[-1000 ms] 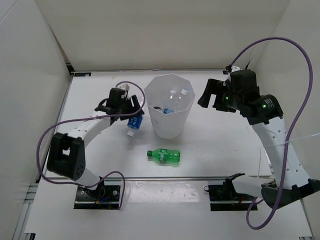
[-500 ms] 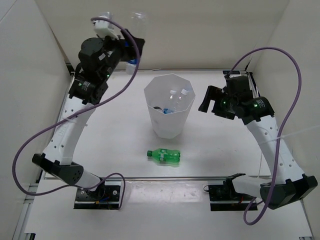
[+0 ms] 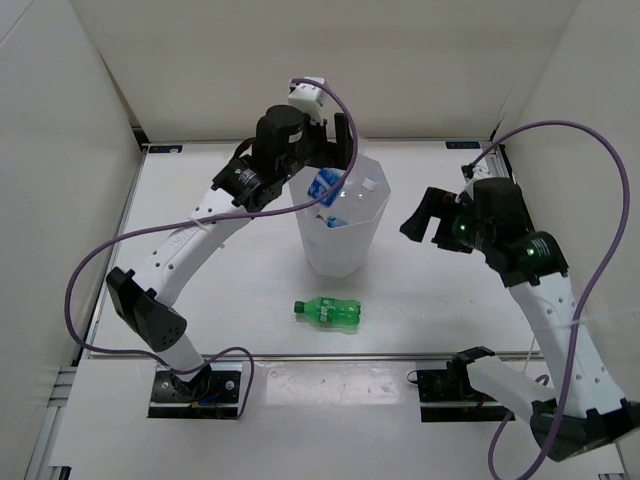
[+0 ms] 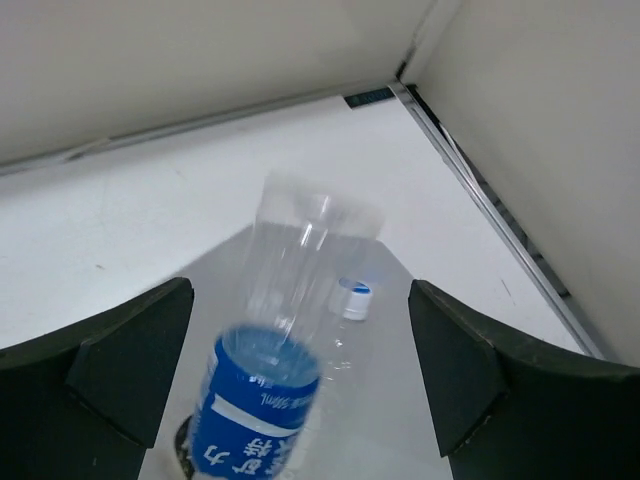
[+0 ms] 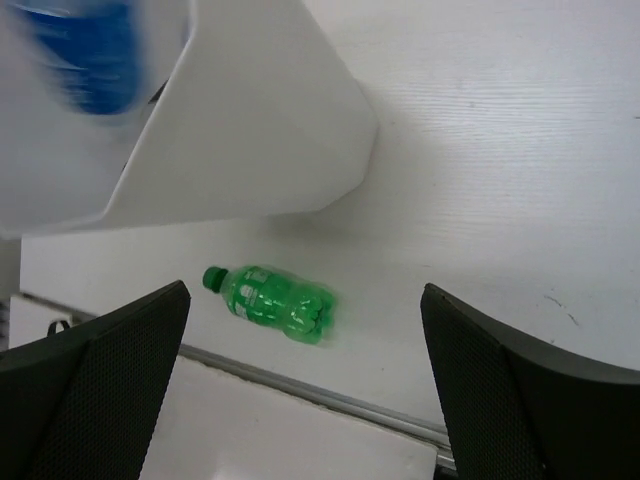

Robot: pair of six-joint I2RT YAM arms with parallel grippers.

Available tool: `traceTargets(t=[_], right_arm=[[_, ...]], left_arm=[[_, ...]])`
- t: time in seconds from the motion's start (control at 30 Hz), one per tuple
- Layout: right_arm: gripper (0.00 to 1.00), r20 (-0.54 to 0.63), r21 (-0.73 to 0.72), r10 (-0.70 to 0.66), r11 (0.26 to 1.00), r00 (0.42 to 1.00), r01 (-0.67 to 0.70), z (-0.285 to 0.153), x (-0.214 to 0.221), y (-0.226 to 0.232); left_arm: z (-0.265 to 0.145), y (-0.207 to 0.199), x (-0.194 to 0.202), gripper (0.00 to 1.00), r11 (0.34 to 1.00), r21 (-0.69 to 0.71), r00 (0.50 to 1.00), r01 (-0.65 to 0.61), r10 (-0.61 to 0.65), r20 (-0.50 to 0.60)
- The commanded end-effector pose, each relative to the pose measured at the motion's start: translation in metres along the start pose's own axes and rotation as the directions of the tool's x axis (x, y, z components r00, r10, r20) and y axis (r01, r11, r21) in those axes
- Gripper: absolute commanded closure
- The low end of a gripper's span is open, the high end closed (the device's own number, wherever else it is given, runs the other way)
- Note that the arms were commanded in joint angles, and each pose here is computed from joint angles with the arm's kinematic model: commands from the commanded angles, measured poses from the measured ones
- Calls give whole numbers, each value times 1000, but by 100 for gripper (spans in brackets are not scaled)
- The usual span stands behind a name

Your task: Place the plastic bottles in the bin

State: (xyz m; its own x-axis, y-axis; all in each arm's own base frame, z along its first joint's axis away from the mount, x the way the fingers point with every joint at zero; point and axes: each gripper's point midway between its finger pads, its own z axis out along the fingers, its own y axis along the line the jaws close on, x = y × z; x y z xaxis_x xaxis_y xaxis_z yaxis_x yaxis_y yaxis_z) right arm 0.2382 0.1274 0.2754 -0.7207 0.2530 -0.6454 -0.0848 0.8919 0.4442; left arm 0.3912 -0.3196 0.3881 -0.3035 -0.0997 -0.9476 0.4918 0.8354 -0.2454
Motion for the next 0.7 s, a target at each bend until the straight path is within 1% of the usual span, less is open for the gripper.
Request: traceTargets(t=[0.0,0.03,0.07,0.1,0.13,0.17,0.2,0.27,0.3,0.33,0.37,0.4,0.43,0.47,0.5,0.53,0.57,0.6,0.63,0.67], right_arm=[[0,115,-231,-159,956,980,182,-11,-2,33],[0,130,-267,-198,937,972,227,-12,6,39],[0,176,-280,-250,914,952,292,-18,10,40],[0,193,-288,-279,900,941,326,-16,15,40],[0,166,-299,-312,888,936,349,-8,33,36],[0,189,-307,-338,871,922,383,-11,37,35],[0,214,-344,-414,816,885,465,-13,47,41],[0,287,-389,-490,725,823,568,-15,60,50],[0,323,-405,-539,665,778,628,-17,68,58],[0,361,-372,-587,622,725,689,-16,66,60],[0,364,-355,-620,597,695,719,-12,70,58],[0,367,-361,-654,556,662,749,-10,76,62],[0,357,-369,-682,524,638,768,-4,84,62],[0,347,-384,-723,471,597,794,2,93,63],[0,331,-422,-751,424,572,801,7,110,65],[0,331,-436,-765,395,552,809,14,117,68],[0,350,-457,-785,333,511,825,15,128,75],[0,322,-463,-808,320,494,826,28,141,70],[0,346,-453,-809,299,475,840,33,142,75],[0,361,-446,-822,262,440,856,38,148,78]], left_arm=[[-67,9,-88,0,998,-64,971,17,-1,240],[-84,12,-102,0,997,-79,961,14,8,278],[-95,17,-111,0,994,-107,953,4,29,303],[-106,22,-118,0,991,-135,944,5,40,327],[-119,32,-119,0,983,-182,939,11,52,339],[-126,37,-118,0,980,-201,938,8,63,341],[-131,53,-117,0,969,-246,937,9,78,342],[-142,80,-94,0,944,-329,947,17,91,309],[-146,97,-83,0,924,-382,952,21,98,289],[-153,115,-61,0,897,-441,961,29,96,258],[-157,127,-48,0,882,-469,967,35,88,238],[-162,141,-37,0,864,-499,971,63,63,232],[-166,151,-21,0,849,-523,978,72,42,203],[-173,161,-1,0,837,-540,984,84,16,178],[-178,173,8,0,818,-562,984,121,-23,179],[-184,179,29,0,808,-576,989,124,-53,138],[-188,184,38,0,800,-585,989,135,-74,127],[-192,194,46,0,782,-604,987,153,-98,124],[-194,199,61,0,776,-615,990,141,-111,88],[-199,203,70,0,766,-627,989,144,-129,69]])
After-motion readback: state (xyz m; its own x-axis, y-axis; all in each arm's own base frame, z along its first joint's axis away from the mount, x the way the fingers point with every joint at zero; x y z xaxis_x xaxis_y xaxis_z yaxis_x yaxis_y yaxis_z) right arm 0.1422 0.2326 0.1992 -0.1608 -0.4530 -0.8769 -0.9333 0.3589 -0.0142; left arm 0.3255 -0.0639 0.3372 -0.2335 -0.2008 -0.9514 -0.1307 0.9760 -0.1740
